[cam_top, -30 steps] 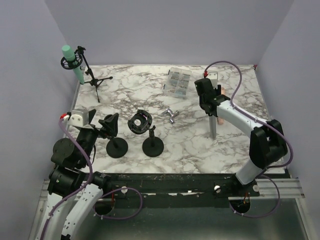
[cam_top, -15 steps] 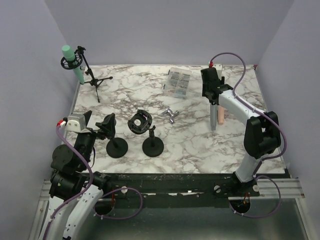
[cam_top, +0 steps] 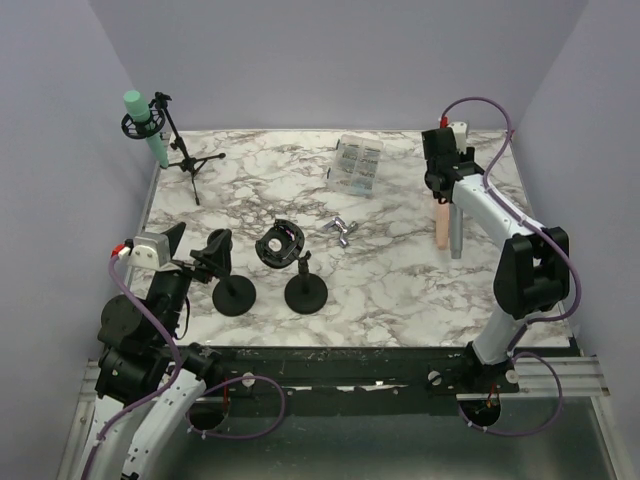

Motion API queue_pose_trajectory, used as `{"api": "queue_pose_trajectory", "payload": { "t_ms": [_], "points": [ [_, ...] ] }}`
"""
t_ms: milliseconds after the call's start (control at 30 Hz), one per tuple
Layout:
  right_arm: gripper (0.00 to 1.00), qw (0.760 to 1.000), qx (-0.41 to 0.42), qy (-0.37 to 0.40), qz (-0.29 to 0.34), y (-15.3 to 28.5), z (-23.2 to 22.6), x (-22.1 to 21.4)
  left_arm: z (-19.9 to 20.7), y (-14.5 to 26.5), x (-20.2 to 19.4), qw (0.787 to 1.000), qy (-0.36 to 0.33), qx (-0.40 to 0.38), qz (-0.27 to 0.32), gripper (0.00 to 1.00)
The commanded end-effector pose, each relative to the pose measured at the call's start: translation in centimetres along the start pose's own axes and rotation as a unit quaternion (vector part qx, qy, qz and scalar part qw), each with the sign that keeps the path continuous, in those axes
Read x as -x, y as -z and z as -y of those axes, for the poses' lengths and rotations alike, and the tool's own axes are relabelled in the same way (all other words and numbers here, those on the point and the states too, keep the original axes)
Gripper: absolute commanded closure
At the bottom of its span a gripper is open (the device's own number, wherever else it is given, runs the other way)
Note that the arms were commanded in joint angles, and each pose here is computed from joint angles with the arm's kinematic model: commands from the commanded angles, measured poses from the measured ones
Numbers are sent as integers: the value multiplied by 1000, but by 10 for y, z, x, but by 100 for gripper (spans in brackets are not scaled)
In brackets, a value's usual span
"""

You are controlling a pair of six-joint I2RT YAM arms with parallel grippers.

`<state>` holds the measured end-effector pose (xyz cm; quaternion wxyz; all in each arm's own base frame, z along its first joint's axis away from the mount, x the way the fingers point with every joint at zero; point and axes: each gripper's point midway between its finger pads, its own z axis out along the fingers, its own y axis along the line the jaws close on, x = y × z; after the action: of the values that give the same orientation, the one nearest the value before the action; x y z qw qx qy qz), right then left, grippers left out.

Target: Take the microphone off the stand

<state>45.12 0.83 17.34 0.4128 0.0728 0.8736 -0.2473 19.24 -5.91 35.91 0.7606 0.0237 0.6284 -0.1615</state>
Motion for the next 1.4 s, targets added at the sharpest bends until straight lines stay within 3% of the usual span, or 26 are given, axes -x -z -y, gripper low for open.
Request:
{"api": "queue_pose_trajectory", "payload": {
  "t_ms": [0, 233, 467, 967, 1233, 1367],
  "points": [
    [99, 999, -49, 9, 22, -16, 27, 9, 3, -1, 2, 1000, -3, -7, 2, 2],
    [99, 999, -18, 13, 29, -61, 23, 20, 1, 0, 1, 1000, -8, -2, 4, 2],
    [99, 1000, 18, 3, -13, -110, 14, -7, 2, 0, -2, 1000, -10, -5, -1, 2],
    [99, 998, 40, -8, -45, -155, 2, -36, 2, -4, -9, 1000, -15, -4, -14, 2],
    [94, 996, 51, -26, -66, -172, 12, -50, 2, -7, -14, 1000, -18, -3, -22, 2],
    [85, 995, 59, -30, -71, -176, 12, -54, 4, -9, -16, 999, -19, -6, -27, 2]
  ]
}}
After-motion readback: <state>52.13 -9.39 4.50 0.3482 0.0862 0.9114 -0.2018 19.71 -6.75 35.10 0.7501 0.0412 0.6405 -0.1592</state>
